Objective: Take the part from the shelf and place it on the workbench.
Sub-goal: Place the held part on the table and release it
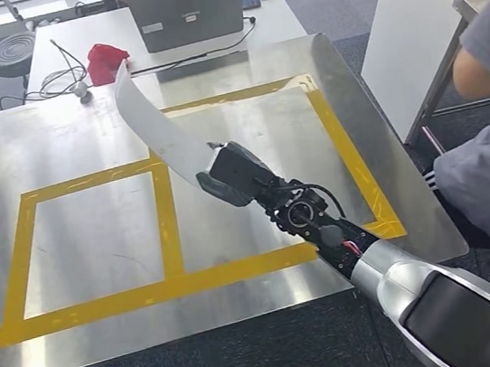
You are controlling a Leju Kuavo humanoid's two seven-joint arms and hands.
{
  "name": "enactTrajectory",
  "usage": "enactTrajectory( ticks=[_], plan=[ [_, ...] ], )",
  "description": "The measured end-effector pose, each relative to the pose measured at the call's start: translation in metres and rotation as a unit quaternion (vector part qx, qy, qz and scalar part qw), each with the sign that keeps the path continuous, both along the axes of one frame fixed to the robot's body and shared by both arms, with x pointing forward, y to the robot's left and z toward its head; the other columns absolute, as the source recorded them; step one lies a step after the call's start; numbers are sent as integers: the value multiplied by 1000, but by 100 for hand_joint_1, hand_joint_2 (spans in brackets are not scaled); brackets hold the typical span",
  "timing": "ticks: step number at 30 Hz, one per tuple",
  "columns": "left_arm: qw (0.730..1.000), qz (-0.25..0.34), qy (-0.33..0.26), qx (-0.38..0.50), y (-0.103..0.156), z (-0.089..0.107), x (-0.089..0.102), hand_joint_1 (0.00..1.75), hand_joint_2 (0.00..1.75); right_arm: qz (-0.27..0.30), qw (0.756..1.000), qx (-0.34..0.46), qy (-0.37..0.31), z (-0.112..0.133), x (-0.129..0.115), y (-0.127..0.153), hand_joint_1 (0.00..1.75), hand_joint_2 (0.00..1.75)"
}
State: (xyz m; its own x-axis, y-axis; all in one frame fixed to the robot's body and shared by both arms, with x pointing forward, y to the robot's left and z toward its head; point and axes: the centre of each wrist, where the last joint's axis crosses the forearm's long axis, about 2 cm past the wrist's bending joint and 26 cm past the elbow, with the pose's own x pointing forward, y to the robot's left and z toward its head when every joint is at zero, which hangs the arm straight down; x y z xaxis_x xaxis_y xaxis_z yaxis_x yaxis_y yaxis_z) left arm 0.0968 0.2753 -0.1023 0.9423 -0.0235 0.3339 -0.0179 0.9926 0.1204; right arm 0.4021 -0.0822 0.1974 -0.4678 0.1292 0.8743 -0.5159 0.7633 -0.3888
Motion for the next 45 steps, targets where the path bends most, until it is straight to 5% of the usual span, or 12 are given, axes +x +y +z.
enactTrajectory(
  ticks=[5,8,12,21,28,36,45],
  plan=[
    [1000,-1,0,0,0,0,0,0,175,-11,1000,-12,-9,1,0,0,175,175],
    [1000,3,0,-1,0,0,0,0,175,-59,993,-88,-59,5,1,0,175,175],
    [1000,10,0,-1,0,0,-1,0,175,-109,952,-230,-171,14,-4,17,175,175],
    [1000,13,-1,-3,-4,1,2,0,175,-60,878,-364,-304,6,-51,80,175,175],
    [1000,20,-1,-5,-5,0,1,0,175,-20,885,-363,-291,-8,-66,90,175,175],
    [1000,26,0,-6,-5,0,-1,0,175,22,943,-270,-191,-18,-65,85,175,175],
    [1000,27,-1,-8,-6,0,-3,0,175,8,963,-222,-152,-14,-56,80,175,175]
  ],
)
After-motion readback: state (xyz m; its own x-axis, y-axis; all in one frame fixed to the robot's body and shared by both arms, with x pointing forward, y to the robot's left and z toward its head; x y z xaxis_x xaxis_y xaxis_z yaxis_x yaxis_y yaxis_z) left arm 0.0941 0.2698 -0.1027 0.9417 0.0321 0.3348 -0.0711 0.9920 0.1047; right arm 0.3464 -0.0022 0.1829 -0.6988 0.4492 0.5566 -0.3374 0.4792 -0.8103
